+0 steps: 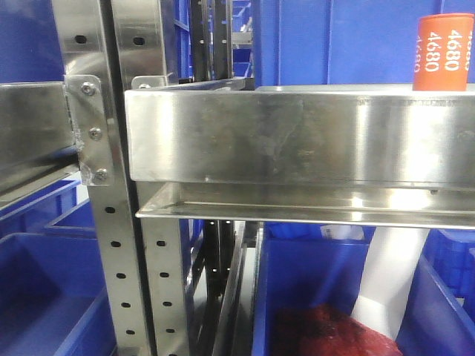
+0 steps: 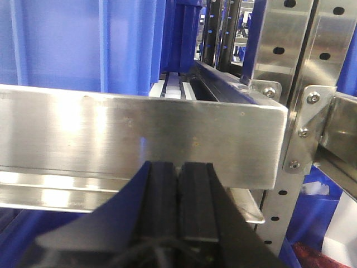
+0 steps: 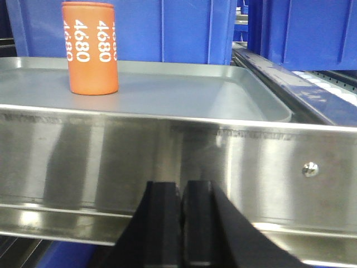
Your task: Grab orange capacitor from left shelf to right conveyor
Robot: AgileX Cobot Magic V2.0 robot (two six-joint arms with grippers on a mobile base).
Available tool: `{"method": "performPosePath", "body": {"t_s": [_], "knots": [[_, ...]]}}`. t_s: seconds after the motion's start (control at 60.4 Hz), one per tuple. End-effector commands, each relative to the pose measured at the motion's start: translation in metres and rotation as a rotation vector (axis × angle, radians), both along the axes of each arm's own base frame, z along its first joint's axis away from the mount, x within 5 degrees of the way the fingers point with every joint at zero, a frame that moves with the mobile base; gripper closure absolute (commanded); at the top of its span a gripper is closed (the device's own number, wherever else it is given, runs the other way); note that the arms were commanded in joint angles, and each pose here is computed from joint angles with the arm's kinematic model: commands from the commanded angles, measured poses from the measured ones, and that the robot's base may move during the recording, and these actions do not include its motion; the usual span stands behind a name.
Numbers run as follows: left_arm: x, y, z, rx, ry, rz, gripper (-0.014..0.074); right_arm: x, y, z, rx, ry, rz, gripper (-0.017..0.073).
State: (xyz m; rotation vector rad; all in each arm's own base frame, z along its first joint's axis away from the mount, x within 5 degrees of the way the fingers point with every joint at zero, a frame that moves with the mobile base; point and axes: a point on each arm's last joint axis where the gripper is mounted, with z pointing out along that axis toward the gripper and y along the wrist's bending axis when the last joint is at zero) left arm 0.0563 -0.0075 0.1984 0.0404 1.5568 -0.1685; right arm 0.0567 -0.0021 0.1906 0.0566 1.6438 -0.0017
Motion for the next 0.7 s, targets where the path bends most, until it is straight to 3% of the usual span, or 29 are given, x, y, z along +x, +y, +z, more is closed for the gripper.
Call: {"method": "performPosePath", "body": {"t_s": [0.0, 0.679], "knots": [[-0.0024, 0.0002, 0.0110, -0.017, -0.113, -0.003, 0.0699, -0.0013, -0.0001, 0.0083, -0.012, -0.107, -0.003, 0.0527], [-0.0024, 0.0002, 0.0110, -0.017, -0.113, -0.003, 0.0699, -0.0013, -0.0001, 0.0089, -0.012, -0.113, -0.003, 0.0527]]}}
